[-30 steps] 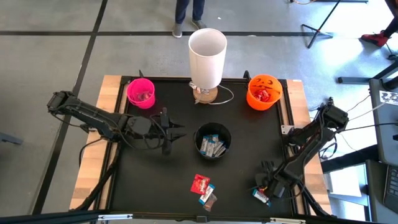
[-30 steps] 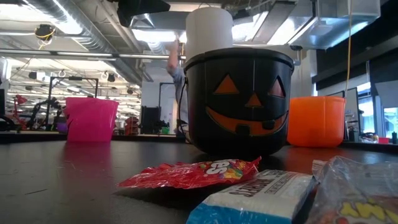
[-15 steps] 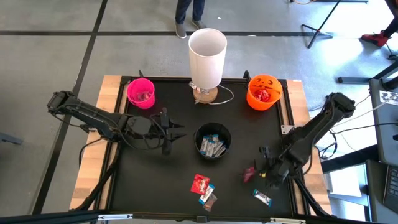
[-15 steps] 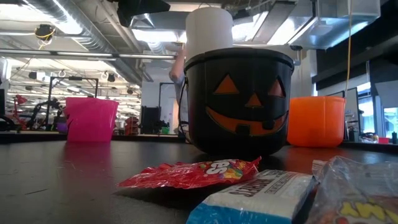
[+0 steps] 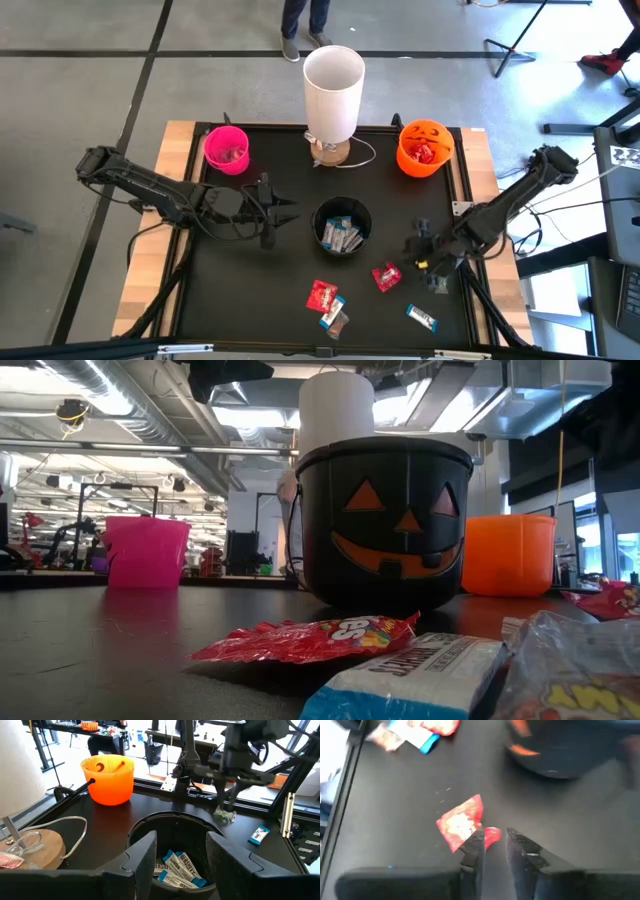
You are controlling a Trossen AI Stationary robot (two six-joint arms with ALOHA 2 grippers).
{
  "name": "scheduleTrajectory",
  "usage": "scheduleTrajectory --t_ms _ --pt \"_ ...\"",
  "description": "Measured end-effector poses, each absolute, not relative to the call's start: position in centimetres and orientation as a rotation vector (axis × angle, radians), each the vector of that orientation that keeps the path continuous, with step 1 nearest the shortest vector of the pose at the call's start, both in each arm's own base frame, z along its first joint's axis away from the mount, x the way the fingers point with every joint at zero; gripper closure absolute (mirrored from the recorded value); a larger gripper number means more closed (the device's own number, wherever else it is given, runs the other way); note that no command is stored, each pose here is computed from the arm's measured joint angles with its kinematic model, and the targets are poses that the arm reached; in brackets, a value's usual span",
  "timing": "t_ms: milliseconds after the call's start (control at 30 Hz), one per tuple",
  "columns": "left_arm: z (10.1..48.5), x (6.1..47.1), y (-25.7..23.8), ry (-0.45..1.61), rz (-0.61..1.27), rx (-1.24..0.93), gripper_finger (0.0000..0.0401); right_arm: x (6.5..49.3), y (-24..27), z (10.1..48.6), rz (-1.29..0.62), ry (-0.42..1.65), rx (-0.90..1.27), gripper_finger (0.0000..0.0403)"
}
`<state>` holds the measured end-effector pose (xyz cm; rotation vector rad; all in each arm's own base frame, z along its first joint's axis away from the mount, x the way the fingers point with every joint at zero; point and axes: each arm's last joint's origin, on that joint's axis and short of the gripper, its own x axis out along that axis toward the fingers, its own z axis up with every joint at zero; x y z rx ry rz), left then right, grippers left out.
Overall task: Sort candy
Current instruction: Put the red candy pack into the orange bucket
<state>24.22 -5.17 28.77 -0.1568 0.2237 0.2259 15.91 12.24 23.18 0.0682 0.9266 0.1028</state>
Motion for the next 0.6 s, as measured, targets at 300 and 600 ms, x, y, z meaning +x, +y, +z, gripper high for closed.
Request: scheduleTrajectory --t_ms 300,600 --pt "28.7 24.2 -5.1 0.225 0.237 -0.154 0.0238 17.6 12.9 19.0 0.073 1.034 0.083 0.0243" --pt "28.7 24.2 -5.1 0.222 0.248 -0.158 0.0238 19.4 10.5 16.1 0.048 1.074 0.247 0.0229"
